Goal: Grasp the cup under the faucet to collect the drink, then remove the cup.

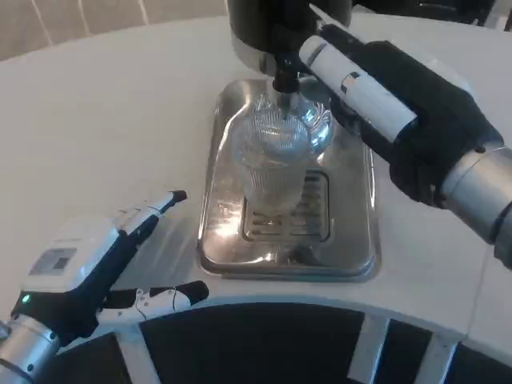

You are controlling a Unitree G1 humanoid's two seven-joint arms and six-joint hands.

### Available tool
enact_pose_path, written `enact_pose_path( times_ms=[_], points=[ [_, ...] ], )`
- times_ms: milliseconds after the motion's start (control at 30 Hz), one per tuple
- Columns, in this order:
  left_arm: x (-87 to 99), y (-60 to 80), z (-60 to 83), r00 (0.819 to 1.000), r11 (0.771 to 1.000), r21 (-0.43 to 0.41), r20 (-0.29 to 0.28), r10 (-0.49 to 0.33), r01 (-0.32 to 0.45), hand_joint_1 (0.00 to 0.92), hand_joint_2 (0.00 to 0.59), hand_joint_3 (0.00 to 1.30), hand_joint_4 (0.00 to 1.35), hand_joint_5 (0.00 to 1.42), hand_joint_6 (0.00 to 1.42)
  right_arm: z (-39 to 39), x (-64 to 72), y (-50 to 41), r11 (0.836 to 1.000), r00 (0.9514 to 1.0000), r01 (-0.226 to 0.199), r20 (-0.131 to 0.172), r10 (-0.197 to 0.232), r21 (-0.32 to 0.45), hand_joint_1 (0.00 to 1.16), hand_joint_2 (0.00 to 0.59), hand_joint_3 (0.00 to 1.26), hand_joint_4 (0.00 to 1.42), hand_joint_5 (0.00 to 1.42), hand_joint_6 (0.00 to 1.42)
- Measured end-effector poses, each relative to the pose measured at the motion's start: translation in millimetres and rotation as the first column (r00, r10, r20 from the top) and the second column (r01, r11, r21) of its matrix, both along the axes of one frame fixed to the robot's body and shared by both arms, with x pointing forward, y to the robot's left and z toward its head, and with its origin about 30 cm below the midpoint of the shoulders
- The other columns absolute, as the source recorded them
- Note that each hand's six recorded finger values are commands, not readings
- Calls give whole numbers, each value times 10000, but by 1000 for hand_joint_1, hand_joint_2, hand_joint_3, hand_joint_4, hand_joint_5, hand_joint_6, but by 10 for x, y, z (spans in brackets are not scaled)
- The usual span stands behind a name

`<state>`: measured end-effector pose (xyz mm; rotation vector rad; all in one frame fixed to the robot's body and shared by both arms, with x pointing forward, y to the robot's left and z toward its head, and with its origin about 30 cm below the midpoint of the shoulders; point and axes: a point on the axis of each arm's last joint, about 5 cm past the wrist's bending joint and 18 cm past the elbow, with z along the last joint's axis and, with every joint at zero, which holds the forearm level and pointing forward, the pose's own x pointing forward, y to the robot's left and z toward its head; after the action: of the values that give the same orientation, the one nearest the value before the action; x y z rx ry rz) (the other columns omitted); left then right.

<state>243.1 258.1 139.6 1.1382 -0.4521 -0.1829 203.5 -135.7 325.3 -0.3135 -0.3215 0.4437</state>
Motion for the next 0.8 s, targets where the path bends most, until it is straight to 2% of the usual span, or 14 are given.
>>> enact_pose_path(
  times_ms=[200,433,533,667,800],
  points=[
    [15,6,-6,10000,10000,-9,-65,30,-30,125,105,108,52,126,268,-13,1,14,9991,9999,-125,-97,121,-409,75,586,0,0,0,0],
    [27,16,-7,9999,10000,-28,-95,89,-89,124,105,108,52,121,268,-9,5,67,9893,9993,-202,283,245,-1444,18,586,0,0,0,0],
    [31,20,-6,9999,9999,-38,-98,105,-106,124,105,108,52,118,268,5,16,96,9790,9981,-119,565,239,-2035,12,586,0,0,0,0],
    [32,24,-7,9999,9999,-58,-106,129,-129,124,105,108,52,117,268,7,23,126,9566,9940,136,1074,186,-2912,0,586,0,0,0,0],
    [32,25,-7,9999,9999,-84,-103,136,-137,124,104,108,52,116,268,3,20,158,9233,9846,514,1743,170,-3806,0,586,0,0,0,0]
  ],
)
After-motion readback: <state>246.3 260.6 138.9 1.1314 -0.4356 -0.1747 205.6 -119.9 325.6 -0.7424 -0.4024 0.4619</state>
